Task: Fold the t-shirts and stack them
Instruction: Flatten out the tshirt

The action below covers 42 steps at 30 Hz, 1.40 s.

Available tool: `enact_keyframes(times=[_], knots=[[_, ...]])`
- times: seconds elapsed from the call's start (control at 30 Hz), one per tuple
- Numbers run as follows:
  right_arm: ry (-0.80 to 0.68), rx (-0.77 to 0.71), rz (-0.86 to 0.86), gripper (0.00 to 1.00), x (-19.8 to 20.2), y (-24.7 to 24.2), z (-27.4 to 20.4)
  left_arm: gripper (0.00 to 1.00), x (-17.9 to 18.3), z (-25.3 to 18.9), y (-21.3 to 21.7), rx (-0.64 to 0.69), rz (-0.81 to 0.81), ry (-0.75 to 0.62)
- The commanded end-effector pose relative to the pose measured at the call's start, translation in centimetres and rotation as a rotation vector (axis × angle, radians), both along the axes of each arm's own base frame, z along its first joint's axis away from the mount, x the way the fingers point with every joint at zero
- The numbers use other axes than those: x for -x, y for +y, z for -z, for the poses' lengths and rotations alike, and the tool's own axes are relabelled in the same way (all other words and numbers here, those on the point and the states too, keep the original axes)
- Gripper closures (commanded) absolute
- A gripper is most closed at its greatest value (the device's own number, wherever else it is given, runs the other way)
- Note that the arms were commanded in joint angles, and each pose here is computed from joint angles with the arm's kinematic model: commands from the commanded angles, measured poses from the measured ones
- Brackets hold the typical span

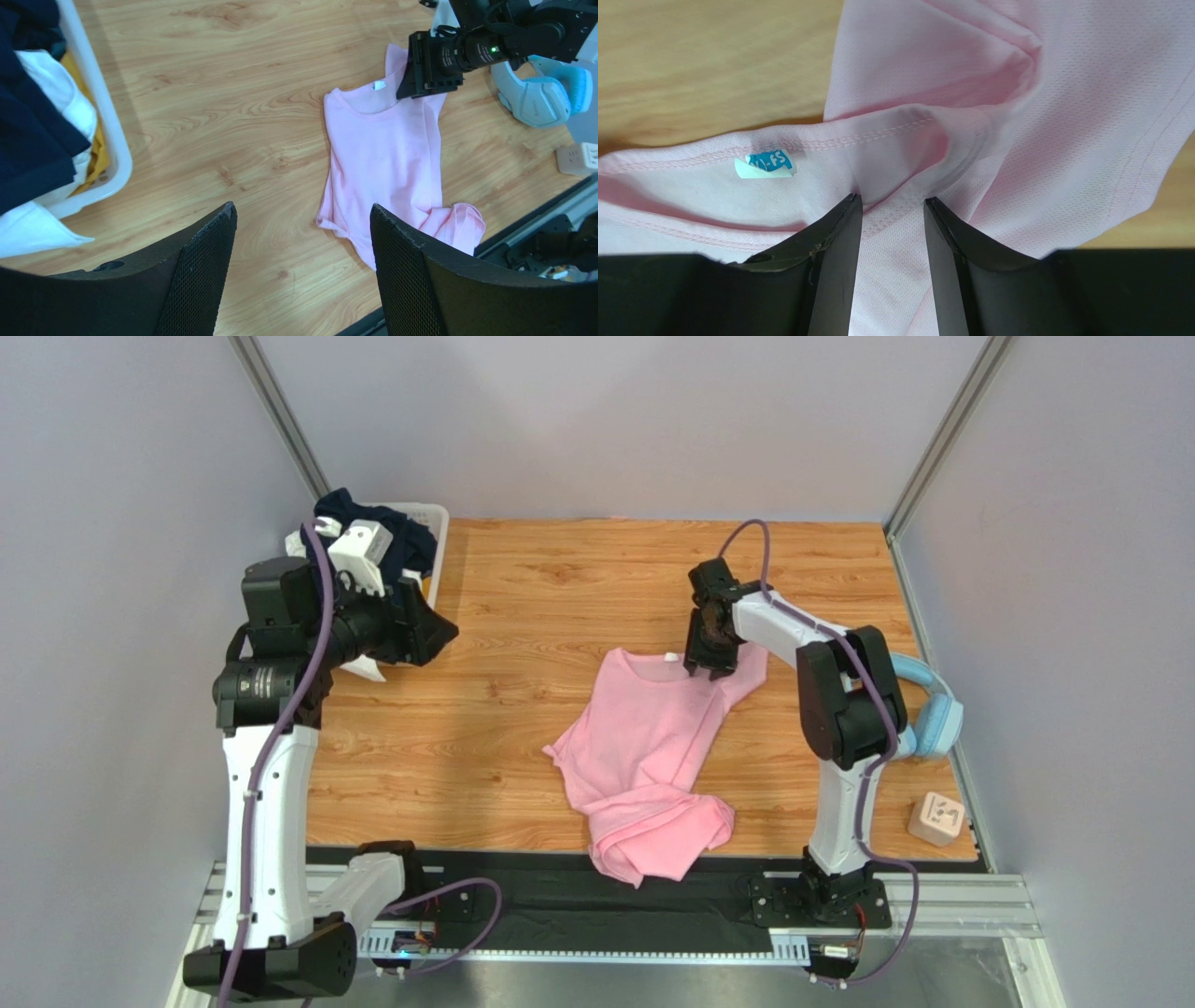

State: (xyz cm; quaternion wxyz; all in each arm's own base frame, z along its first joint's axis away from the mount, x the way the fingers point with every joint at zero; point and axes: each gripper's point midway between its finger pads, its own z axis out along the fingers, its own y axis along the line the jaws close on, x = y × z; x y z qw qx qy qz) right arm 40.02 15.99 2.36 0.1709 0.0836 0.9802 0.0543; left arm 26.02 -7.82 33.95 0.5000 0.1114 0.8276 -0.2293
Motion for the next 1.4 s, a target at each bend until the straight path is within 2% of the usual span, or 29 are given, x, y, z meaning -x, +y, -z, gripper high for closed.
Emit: enact_keyframes(times=[0.0,0.07,0.1,0.13,0.2,0.27,0.4,0.5,0.57,0.6,0.7,0.83,0.97,1.07,1.17,1.27,1.37], knots=[[-0.027,0.196,0.089,0.55,2.3,-4.4,-1.6,0.25,0.1,-1.0,-1.8,0.071,0.114,0.009],[-0.070,0.189,0.083,0.49,2.5,-4.6,-3.5,0.25,0.2,-0.2,-2.7,0.072,0.171,0.041],[-0.089,0.187,0.064,0.47,2.3,-4.6,-4.3,0.25,0.4,0.2,-3.6,0.033,0.222,0.042],[-0.125,0.171,0.044,0.45,1.9,-4.2,-5.7,0.26,1.0,1.6,-5.0,0.017,0.276,0.110],[-0.197,0.138,0.013,0.42,0.5,-3.2,-8.3,0.28,1.9,3.6,-7.3,-0.059,0.361,0.161],[-0.271,0.069,-0.047,0.40,-1.1,-1.5,-10.9,0.30,1.6,5.2,-8.5,-0.066,0.386,0.215],[-0.340,-0.081,-0.155,0.39,-3.5,2.2,-13.4,0.34,0.3,8.7,-9.2,-0.040,0.362,0.286],[-0.290,-0.230,-0.261,0.40,-4.2,6.0,-12.8,0.35,-0.3,12.1,-8.7,-0.079,0.333,0.355],[-0.218,-0.242,-0.290,0.42,-4.5,7.0,-10.3,0.35,0.5,14.0,-8.8,-0.069,0.339,0.411],[-0.210,-0.280,-0.325,0.43,-4.7,8.0,-10.4,0.35,0.8,14.4,-9.1,-0.067,0.351,0.412],[-0.120,-0.303,-0.402,0.46,-4.5,9.9,-6.8,0.36,2.3,15.5,-10.1,-0.109,0.409,0.395],[-0.042,-0.298,-0.441,0.47,-3.6,10.8,-4.1,0.36,4.2,15.1,-11.7,-0.131,0.493,0.368],[-0.016,-0.260,-0.431,0.48,-2.2,10.8,-3.0,0.37,7.4,14.3,-14.7,-0.195,0.677,0.304],[-0.056,-0.192,-0.392,0.48,-1.7,9.1,-3.8,0.37,9.5,13.7,-17.2,-0.255,0.801,0.243],[-0.120,-0.105,-0.349,0.47,-1.4,6.8,-5.7,0.37,10.7,13.8,-19.8,-0.280,0.890,0.247],[-0.194,0.024,-0.282,0.45,-1.7,3.7,-8.1,0.38,10.9,13.5,-23.1,-0.307,0.955,0.184],[-0.223,0.032,-0.222,0.43,-1.1,1.7,-9.9,0.39,10.5,14.6,-25.8,-0.316,0.978,0.197]])
